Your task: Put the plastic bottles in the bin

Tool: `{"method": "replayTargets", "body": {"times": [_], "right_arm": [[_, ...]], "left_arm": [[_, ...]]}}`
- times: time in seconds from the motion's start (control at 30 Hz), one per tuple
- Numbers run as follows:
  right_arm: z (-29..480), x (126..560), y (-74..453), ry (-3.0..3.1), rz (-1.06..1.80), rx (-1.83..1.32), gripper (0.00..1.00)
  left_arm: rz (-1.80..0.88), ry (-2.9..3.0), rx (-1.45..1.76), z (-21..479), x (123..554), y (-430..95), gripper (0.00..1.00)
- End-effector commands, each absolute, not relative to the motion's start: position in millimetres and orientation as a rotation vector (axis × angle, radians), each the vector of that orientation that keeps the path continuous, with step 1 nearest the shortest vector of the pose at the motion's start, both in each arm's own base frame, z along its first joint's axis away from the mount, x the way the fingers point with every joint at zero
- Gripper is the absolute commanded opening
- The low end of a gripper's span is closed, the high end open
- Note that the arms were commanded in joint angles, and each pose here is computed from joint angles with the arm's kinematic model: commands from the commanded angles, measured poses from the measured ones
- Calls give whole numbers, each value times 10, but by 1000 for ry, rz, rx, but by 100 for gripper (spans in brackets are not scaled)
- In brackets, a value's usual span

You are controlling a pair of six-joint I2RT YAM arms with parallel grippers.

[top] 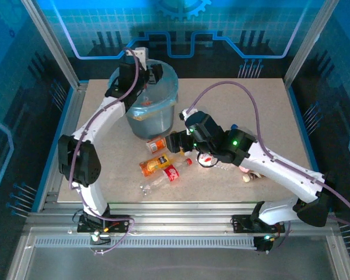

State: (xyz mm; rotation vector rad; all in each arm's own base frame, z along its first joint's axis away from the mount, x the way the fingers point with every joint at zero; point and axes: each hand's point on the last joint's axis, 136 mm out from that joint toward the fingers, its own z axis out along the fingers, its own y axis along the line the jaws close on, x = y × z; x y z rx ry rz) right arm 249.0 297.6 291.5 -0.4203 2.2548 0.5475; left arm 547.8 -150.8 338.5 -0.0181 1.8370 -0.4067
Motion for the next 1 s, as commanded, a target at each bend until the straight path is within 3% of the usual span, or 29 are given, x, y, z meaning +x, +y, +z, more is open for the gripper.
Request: {"method": "replayTargets", "body": {"times": [0.0,0.2,0.33,0.63,0.97], "right_arm": [[3127,2453,2903,2221,551,-395,88],[3112,2423,2819,2235,521,-394,87],[3070,2431,2627,2234,437,-367,87],[2520,2368,2241,2390,461,-256,73],[1878,2381,1609,2558,234,-222,69]], "left_arm": [[-450,1736,-1,4042,5245,-1464,59],[-490,1647,34,4643,4784,-1410,59],[-487,1625,121,4788,4313,-1404,60],[-429,1809,285,3994,3334,-1439,60],[-395,2089,753,2924,2570,-2212,64]]}}
